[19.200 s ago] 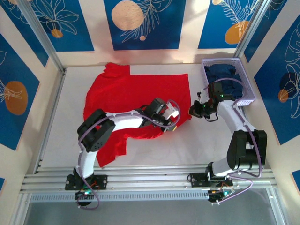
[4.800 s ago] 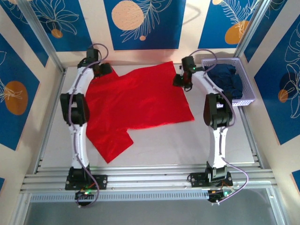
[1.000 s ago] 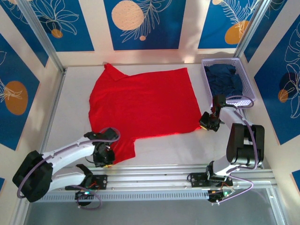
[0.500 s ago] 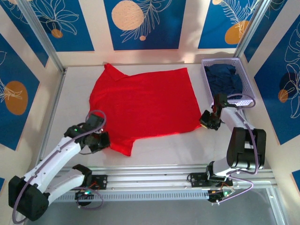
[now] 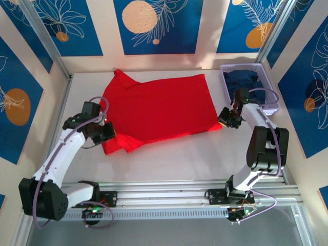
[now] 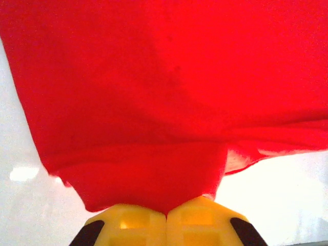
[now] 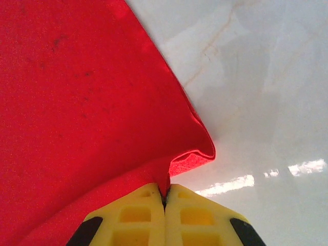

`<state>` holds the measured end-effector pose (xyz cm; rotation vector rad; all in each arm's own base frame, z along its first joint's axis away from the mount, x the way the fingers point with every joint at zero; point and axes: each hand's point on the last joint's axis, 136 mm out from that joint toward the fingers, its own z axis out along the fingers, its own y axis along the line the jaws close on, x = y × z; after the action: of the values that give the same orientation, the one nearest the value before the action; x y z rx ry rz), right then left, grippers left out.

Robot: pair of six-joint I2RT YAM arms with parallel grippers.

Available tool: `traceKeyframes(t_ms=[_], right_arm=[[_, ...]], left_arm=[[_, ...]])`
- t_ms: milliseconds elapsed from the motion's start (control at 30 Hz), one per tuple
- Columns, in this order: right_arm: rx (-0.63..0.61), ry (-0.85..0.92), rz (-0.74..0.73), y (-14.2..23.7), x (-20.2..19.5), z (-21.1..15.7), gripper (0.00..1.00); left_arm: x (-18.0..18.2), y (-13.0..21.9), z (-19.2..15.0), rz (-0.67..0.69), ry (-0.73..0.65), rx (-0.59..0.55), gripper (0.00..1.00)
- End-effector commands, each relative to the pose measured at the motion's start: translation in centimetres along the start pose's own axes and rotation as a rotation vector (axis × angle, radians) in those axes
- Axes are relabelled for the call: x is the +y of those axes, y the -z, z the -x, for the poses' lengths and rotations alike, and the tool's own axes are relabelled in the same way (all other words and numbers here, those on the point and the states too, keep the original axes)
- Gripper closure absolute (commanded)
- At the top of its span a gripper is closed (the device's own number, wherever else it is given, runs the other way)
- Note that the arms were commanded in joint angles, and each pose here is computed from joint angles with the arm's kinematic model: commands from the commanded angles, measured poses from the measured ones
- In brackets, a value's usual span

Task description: Fold the inside-out t-shirt

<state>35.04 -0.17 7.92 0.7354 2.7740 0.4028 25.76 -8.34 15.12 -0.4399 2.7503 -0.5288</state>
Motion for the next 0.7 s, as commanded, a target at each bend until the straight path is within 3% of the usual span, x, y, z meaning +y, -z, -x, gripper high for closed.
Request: traceKeyframes(t_ms=[0,367,667], right_arm=[[0.022,0.022,0.008,0.1,0.6,0.3,1.00],[0.017,0.051,-0.014,-1.3,1.6,2.5,1.00],[0.003,0.078,-0.024,-1.9,2.9,4.7,1.00]], left_arm=[[-1.6,0.8,2.8,-0.062,-0.051,-0.056,1.00],[-1.9,0.3,8.2,-0.033,-0.060,-0.122,1.00],[-0.9,-0.6,10.3,-0.009,-0.041,-0.123,1.00]])
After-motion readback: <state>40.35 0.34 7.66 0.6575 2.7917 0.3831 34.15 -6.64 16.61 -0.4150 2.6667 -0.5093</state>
